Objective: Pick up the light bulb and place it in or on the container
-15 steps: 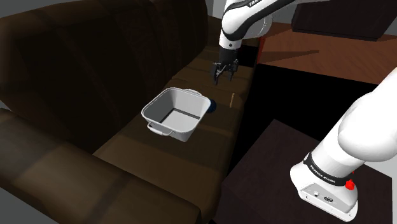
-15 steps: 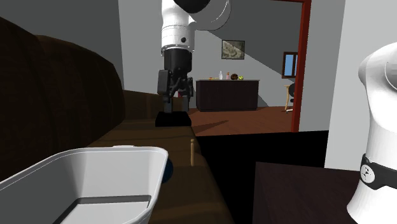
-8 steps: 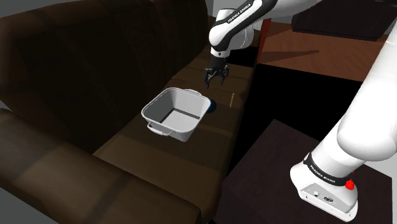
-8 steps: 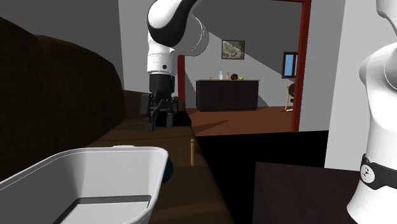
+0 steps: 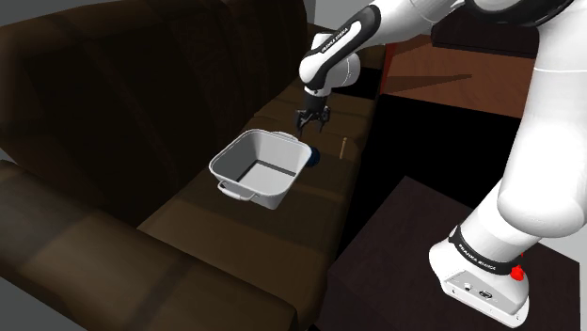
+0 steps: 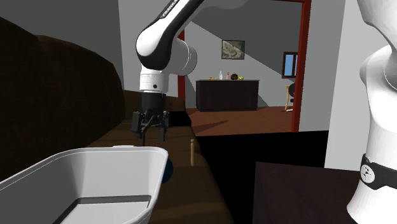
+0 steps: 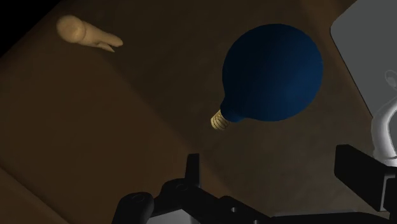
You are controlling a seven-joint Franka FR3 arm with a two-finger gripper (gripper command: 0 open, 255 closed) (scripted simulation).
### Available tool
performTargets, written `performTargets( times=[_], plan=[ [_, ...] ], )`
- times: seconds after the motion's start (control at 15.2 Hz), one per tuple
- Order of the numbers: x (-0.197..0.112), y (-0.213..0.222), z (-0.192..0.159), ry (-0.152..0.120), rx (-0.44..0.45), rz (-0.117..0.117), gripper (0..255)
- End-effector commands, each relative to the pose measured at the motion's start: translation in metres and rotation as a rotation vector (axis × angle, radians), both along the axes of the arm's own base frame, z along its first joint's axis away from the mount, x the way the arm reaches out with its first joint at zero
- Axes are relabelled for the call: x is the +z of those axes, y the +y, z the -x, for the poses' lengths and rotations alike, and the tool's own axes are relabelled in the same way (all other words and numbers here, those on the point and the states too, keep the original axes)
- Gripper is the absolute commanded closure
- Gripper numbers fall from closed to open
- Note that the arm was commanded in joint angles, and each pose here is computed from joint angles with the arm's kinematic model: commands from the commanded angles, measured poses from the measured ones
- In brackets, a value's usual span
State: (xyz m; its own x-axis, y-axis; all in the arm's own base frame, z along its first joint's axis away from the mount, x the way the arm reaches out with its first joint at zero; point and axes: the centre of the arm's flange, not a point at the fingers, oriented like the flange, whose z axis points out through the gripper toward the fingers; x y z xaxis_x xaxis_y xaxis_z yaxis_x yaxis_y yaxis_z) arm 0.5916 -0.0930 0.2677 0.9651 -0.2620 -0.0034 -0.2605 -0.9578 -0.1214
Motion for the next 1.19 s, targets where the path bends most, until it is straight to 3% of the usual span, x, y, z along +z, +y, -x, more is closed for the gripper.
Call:
performTargets(
  times=[0.0, 0.66, 0.73, 1.12],
  plan=[
    [-0.0119, 0.0012, 0.0, 0.0, 0.0, 0.0, 0],
    [-0.0201, 0.0021, -0.0003, 0.0, 0.0, 0.0, 0],
    [-0.0201, 0.0021, -0.0003, 0.0, 0.0, 0.0, 255],
    [-0.0201, 0.0021, -0.0003, 0.0, 0.0, 0.0, 255]
  ],
)
